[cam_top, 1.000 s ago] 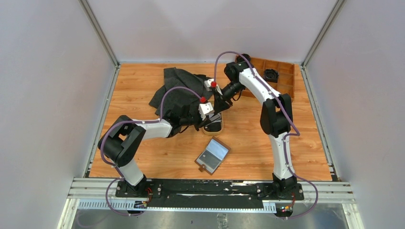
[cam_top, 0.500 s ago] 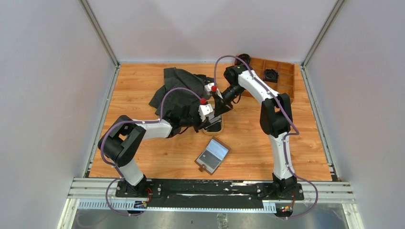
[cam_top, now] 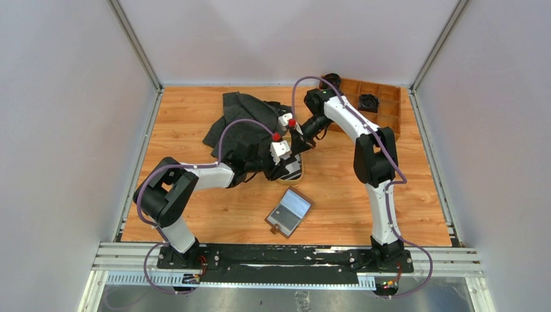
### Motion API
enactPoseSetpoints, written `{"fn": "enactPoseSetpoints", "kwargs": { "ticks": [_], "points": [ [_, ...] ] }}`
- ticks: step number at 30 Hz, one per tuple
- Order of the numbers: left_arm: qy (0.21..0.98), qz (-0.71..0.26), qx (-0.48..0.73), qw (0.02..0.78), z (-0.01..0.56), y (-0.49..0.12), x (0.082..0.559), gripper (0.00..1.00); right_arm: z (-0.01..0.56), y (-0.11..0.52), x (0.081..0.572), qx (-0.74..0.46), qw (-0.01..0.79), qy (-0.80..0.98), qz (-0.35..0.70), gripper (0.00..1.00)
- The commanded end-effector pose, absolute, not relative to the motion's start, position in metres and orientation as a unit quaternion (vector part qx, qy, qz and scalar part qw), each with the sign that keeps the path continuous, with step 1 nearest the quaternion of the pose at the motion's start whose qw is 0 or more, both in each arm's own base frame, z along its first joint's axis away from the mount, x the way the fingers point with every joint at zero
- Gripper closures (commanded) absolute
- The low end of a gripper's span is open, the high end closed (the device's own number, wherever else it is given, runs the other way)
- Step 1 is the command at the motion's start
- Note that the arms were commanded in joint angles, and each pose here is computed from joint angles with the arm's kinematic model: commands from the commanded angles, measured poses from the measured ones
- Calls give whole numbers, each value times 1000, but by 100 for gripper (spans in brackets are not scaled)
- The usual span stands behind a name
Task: Put the credit cards into the card holder
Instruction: Pick up the credit card from the storage box.
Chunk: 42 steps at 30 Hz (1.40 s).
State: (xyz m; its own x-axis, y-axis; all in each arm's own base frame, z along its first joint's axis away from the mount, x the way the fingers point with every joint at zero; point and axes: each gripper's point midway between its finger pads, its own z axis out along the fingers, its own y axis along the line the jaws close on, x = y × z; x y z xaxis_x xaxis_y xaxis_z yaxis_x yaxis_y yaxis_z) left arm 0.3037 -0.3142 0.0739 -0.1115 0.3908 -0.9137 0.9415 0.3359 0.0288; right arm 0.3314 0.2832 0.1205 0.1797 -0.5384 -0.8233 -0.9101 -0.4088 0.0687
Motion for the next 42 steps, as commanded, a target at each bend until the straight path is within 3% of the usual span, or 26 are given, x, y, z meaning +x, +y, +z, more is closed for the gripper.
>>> {"fn": "enactPoseSetpoints", "kwargs": {
  "ticks": [1, 17, 20, 28, 36, 38, 40, 42],
  "points": [
    [664, -303, 493, 474, 89, -319, 306, 51, 131, 286, 331, -743, 247, 477, 399, 100],
    [670, -299, 464, 496, 107, -317, 339, 55, 150, 284, 323, -742, 271, 460, 404, 100],
    [668, -305, 465, 495, 108, -322, 342, 63, 151, 285, 323, -742, 271, 461, 405, 100],
    [666, -329, 472, 474, 96, -333, 342, 98, 147, 284, 323, -739, 264, 469, 406, 100],
    [659, -311, 483, 486, 98, -328, 343, 100, 153, 286, 327, -721, 262, 489, 414, 100],
    [657, -307, 484, 490, 101, -326, 342, 100, 162, 287, 329, -709, 267, 498, 423, 95],
    [656, -304, 484, 492, 103, -324, 341, 100, 173, 285, 331, -696, 278, 504, 429, 73],
    [656, -303, 483, 494, 105, -323, 340, 100, 187, 279, 332, -685, 288, 513, 429, 58]
  ]
}}
